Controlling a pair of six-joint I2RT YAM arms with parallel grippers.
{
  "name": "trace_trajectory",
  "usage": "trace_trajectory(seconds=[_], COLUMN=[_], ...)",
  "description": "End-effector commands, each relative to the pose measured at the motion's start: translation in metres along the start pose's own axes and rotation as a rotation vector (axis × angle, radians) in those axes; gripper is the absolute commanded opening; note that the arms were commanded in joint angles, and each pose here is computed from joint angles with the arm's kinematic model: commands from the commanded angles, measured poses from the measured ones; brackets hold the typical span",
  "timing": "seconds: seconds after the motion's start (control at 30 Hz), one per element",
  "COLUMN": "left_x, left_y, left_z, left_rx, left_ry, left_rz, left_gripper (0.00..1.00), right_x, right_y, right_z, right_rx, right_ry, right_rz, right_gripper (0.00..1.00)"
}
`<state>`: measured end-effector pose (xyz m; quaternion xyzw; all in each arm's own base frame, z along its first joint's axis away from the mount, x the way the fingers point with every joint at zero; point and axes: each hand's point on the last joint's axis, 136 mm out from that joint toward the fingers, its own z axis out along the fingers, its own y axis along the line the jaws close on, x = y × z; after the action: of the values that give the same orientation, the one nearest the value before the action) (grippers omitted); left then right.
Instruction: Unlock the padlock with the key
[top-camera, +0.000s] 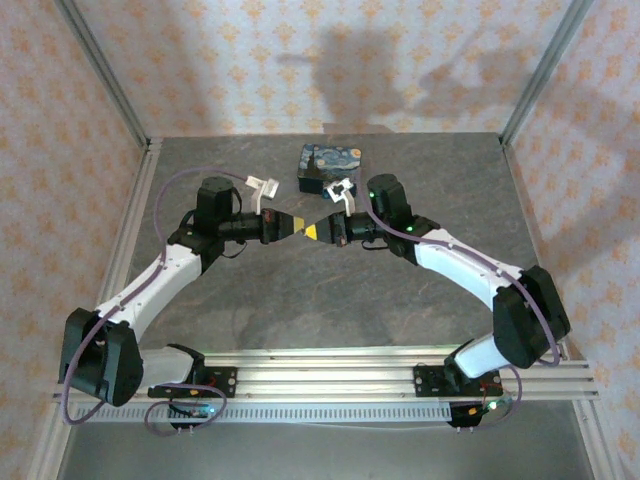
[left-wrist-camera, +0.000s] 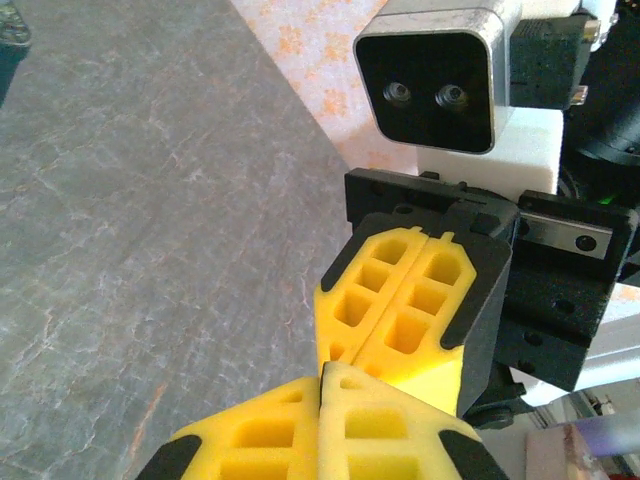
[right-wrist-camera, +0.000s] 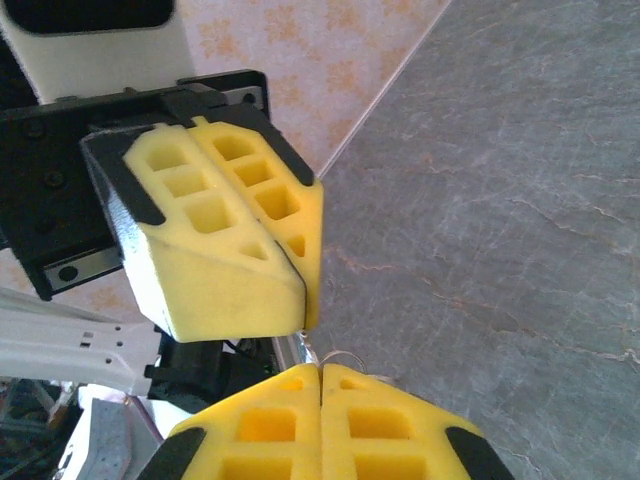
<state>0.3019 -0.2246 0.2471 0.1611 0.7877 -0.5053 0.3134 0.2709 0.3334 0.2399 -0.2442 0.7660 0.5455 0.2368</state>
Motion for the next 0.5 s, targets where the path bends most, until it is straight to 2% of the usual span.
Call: trace_trajectory(seconds=[0.0, 0.13, 0.2, 0.47], left_x=[-0.001, 0.000, -0.001, -0.003], left_y=[-0.007, -0.012, -0.015, -0.032], left_z=[-0.014, -0.024, -0.028, -0.032], left_rx=[-0.072, -0.134, -0.149, -0.113], left_ry=[0.026, 0.089, 0.122, 0.231], left_rz=[0.079, 0.141, 0.159, 0.204], left_gripper=[0.00, 0.00, 0.00, 0.00], right_x=[-0.022, -0.023, -0.021, -0.010], right_y=[0.001, 0.001, 0.003, 0.026], right_z=[-0.009, -0.026, -0.034, -0.039], right_rx=[0.061, 0.106, 0.119, 0.087], right_ry=[-0.086, -0.127, -0.127, -0.055], right_rz=[-0.049, -0.063, -0.073, -0.127], right_gripper=[0.09, 0.32, 0.39, 0.43])
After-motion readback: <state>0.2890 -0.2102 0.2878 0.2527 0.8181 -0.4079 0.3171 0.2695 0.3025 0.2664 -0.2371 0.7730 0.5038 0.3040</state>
